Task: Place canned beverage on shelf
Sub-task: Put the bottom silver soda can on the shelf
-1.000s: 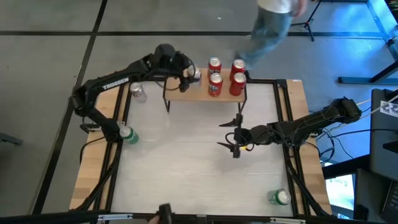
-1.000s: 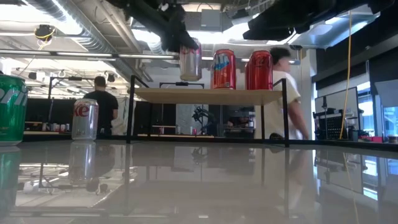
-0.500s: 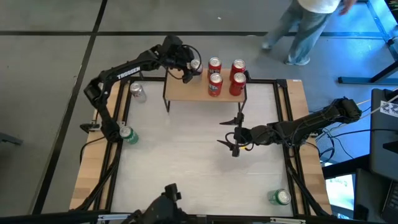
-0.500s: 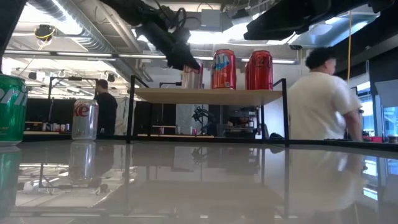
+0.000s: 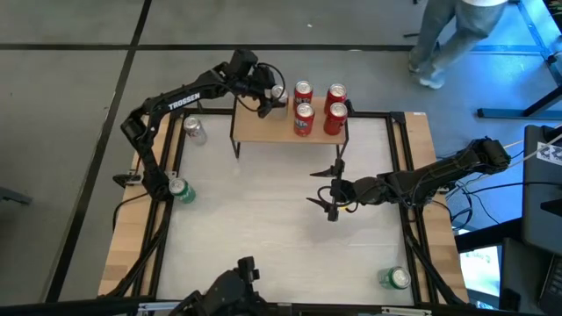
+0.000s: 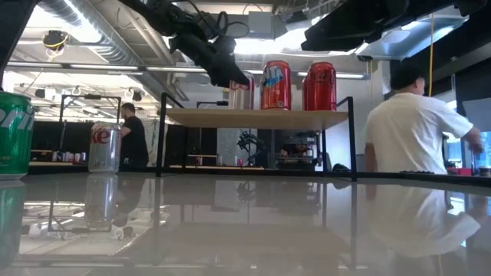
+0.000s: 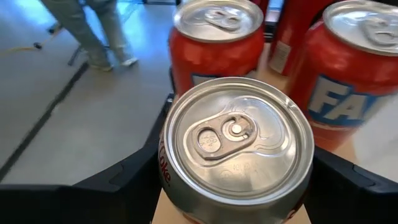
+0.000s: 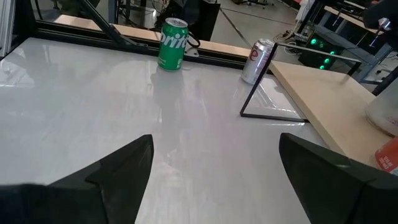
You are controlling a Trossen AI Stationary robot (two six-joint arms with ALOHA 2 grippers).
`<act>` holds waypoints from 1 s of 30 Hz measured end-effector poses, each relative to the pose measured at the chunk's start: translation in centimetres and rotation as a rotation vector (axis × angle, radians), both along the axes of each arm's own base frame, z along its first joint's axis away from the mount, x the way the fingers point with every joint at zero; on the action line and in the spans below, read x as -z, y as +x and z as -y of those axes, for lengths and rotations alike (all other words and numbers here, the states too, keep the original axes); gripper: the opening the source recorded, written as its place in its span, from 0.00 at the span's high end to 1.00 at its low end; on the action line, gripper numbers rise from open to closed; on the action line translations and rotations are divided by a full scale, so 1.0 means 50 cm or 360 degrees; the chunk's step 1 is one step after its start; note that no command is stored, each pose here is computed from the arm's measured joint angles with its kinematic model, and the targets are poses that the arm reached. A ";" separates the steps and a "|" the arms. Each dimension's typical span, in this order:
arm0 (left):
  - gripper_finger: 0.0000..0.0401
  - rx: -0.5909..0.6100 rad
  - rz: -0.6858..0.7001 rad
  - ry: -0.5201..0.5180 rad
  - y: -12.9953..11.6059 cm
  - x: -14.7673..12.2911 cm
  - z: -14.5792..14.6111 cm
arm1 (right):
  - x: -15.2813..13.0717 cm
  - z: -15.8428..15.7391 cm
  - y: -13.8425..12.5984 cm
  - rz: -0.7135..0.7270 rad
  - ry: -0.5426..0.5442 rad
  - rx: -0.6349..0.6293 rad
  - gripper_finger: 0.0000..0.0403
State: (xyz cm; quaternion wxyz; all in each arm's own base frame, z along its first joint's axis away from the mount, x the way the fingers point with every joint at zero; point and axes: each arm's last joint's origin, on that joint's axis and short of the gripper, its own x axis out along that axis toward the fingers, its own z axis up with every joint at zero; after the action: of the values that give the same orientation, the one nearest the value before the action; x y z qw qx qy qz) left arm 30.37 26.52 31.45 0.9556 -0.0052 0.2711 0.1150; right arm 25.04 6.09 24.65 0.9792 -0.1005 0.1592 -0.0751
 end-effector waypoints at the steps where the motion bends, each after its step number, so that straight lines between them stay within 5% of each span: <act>1: 0.28 -0.0015 -0.0003 0.0017 0.000 0.000 -0.001 | 0.000 0.000 0.000 0.0001 0.0001 0.0000 0.15; 20: 0.28 -0.0064 0.0004 0.0099 0.002 -0.004 -0.005 | 0.000 0.000 0.000 -0.0001 0.0001 0.0000 0.15; 30: 0.13 -0.0059 0.0019 0.0111 0.003 -0.007 -0.005 | 0.000 0.000 0.000 0.0000 0.0002 0.0000 0.15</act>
State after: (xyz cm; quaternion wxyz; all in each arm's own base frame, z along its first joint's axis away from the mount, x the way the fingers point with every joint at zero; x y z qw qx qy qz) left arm 30.50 26.76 31.81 0.9545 0.0223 0.2611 0.1420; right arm 25.04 6.08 24.64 0.9793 -0.1000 0.1593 -0.0751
